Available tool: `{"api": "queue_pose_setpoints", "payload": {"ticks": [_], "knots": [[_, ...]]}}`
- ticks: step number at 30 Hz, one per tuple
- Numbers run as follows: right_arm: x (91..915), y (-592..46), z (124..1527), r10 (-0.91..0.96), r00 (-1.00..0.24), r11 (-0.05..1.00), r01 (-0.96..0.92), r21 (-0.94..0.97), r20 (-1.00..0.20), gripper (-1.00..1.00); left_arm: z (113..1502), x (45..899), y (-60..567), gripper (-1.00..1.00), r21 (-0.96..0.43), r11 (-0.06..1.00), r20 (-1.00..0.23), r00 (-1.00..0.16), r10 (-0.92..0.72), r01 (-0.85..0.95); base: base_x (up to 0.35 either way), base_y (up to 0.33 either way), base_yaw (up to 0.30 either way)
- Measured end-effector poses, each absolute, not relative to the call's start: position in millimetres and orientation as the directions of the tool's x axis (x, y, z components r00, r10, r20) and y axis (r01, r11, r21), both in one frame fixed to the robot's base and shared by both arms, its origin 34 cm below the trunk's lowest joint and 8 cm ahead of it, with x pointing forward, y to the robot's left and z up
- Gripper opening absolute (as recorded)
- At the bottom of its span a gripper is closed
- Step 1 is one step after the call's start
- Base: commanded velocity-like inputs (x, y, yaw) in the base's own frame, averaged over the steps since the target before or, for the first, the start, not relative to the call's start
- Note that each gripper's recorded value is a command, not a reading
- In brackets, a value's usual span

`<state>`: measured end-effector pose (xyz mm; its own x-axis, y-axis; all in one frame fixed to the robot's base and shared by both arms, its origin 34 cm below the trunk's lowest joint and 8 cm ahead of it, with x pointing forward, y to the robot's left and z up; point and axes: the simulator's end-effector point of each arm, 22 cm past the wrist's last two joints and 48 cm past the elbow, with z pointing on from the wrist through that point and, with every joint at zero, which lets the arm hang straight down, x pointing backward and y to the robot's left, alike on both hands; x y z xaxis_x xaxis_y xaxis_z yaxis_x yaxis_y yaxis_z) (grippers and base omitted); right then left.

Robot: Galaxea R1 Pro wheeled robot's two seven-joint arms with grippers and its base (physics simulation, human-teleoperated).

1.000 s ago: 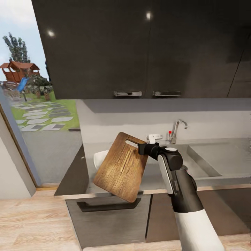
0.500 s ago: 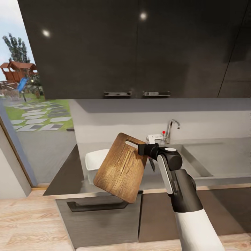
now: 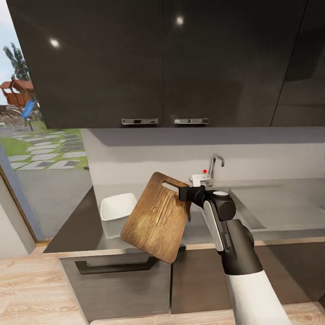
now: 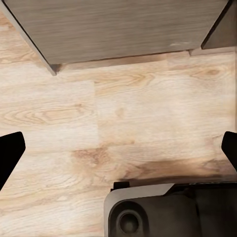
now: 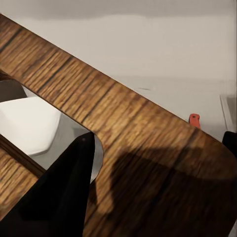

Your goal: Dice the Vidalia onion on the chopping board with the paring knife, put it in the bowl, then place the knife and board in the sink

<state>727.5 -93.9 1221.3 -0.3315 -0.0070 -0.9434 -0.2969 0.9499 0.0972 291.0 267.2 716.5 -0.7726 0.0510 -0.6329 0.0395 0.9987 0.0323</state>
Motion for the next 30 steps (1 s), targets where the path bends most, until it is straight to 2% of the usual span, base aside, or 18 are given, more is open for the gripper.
{"api": "queue_pose_setpoints", "payload": {"ticks": [16,24,30], "knots": [[732.3,-105.6,1211.0,0.009,-0.355,0.957,-0.268,0.111,-0.935,-1.00,716.5,291.0,267.2,1.00,0.032,0.999,-0.633,-0.773,0.051,0.039,0.000,-0.004,0.000],[746.8,-214.1,1173.1,0.239,-0.417,0.963,-0.014,0.269,-0.877,-1.00,715.1,289.0,267.4,1.00,0.031,0.999,-0.629,-0.776,0.049,0.038,0.000,0.000,0.000],[744.9,-249.3,1163.3,0.329,-0.408,0.942,0.076,0.327,-0.851,-1.00,712.6,285.3,267.6,1.00,0.031,0.999,-0.622,-0.782,0.049,0.038,0.000,0.000,0.000]]}}
